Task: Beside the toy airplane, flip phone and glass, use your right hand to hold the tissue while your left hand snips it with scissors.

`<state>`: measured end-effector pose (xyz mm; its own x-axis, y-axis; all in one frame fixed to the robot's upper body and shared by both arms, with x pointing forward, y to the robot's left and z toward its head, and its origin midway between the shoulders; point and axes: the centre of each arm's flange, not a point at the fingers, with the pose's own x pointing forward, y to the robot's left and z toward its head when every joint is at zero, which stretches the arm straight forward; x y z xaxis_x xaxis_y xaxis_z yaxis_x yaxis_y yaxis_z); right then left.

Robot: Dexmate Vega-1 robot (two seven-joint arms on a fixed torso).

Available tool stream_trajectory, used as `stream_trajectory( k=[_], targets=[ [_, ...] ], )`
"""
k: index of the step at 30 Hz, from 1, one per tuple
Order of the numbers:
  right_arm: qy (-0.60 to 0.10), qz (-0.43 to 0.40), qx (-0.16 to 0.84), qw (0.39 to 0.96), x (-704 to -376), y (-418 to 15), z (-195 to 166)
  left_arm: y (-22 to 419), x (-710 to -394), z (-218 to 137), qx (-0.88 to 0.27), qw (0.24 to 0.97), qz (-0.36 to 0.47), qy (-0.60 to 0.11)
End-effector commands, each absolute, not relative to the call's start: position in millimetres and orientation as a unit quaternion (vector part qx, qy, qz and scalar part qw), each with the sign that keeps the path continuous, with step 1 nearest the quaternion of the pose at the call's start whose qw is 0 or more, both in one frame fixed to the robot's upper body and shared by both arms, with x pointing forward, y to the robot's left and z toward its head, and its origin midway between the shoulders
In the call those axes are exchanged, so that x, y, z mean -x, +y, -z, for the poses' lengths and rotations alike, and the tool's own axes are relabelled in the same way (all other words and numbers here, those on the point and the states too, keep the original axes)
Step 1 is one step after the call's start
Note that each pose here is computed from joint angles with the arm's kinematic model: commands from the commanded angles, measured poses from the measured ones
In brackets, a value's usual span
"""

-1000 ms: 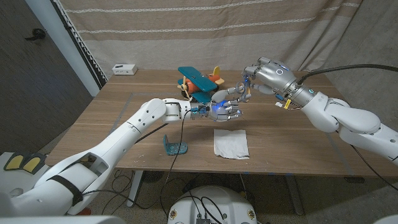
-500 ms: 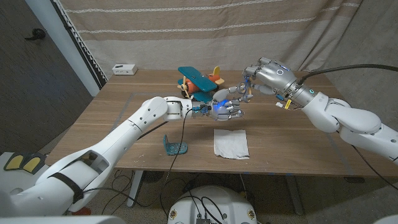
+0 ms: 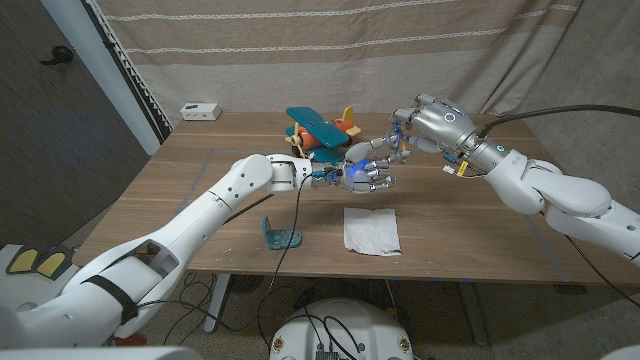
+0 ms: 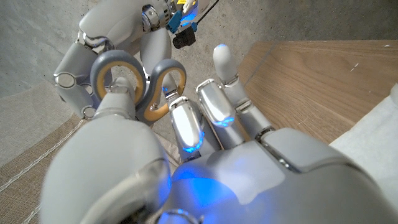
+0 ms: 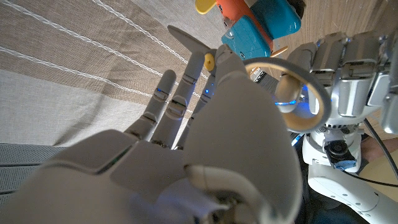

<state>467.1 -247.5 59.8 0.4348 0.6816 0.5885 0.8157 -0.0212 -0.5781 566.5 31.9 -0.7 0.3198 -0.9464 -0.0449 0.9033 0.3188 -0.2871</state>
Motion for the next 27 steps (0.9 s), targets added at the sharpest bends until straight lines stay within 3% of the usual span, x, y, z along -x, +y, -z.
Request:
stream_trajectory(
  k=[1,27],
  targets=[
    [-0.523,0.072,0.711,0.463,-469.6,-247.2,-61.4,29.6,-566.9,2.9,0.12,0.811,0.561,0.113],
    [-0.521,0.07,0.711,0.467,-472.2,-245.3,-62.7,30.9,-568.2,5.1,0.158,0.828,0.526,0.116]
  ],
)
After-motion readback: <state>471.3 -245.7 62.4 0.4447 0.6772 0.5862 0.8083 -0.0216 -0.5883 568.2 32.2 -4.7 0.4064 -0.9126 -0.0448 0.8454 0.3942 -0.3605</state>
